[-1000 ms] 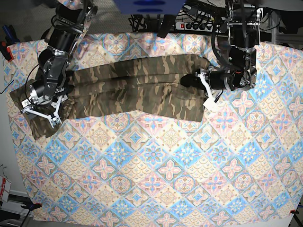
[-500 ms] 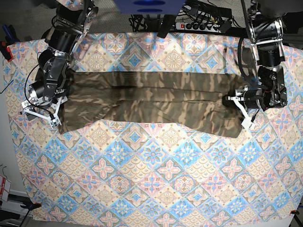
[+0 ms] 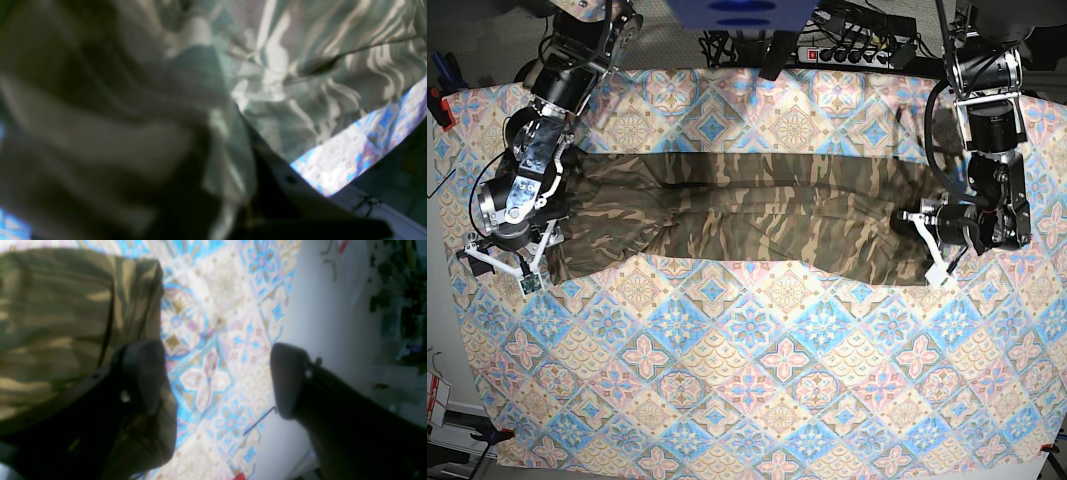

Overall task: Fold the T-shirt properly
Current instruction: 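Grasp the shirt end with the left gripper and pull it outward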

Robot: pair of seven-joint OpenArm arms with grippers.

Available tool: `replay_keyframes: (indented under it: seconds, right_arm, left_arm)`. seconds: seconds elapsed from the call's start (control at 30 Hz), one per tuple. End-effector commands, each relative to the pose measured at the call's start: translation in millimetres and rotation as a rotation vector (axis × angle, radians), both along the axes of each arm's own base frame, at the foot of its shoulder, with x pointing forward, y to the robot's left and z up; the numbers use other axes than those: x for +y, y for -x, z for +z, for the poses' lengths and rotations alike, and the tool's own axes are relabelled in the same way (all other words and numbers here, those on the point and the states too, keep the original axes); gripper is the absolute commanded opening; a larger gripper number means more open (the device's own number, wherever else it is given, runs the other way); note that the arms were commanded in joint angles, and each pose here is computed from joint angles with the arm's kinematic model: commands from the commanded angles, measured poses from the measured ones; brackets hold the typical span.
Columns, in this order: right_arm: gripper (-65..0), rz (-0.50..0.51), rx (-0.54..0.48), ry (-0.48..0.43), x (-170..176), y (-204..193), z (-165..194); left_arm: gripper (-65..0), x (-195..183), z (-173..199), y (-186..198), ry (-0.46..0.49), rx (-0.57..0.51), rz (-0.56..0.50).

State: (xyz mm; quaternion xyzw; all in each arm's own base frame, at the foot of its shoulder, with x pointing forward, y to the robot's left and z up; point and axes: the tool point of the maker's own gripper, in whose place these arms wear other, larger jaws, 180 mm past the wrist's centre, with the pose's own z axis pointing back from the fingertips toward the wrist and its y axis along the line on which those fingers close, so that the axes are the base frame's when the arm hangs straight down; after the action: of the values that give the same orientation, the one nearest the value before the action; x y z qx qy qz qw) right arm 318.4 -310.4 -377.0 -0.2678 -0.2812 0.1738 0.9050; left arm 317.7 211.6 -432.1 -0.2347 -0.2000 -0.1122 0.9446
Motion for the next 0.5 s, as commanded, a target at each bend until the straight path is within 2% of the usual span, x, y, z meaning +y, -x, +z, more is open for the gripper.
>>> replay_keyframes:
  seconds: [0.0, 0.17, 0.3, 0.47]
  right_arm:
    - [-16.9, -0.003, -0.045, 0.025, -7, -10, 15]
    - [-16.9, -0.002, -0.033, 0.017, -6, -9, 10]
    - [-16.9, -0.004, -0.028, 0.015, -6, -8, 9]
    - [-16.9, -0.064, -0.031, 0.008, -23, 4, 8]
  left_arm:
    - [-62.4, 3, 23, -16, -0.008, -0.078, -0.013]
    - [-62.3, -5, 46, -15, -0.074, -0.147, -0.092]
    - [-62.3, -31, 66, -19, -0.094, -0.208, -0.161]
    - [-62.3, -74, 107, -32, -0.062, -0.372, -0.208]
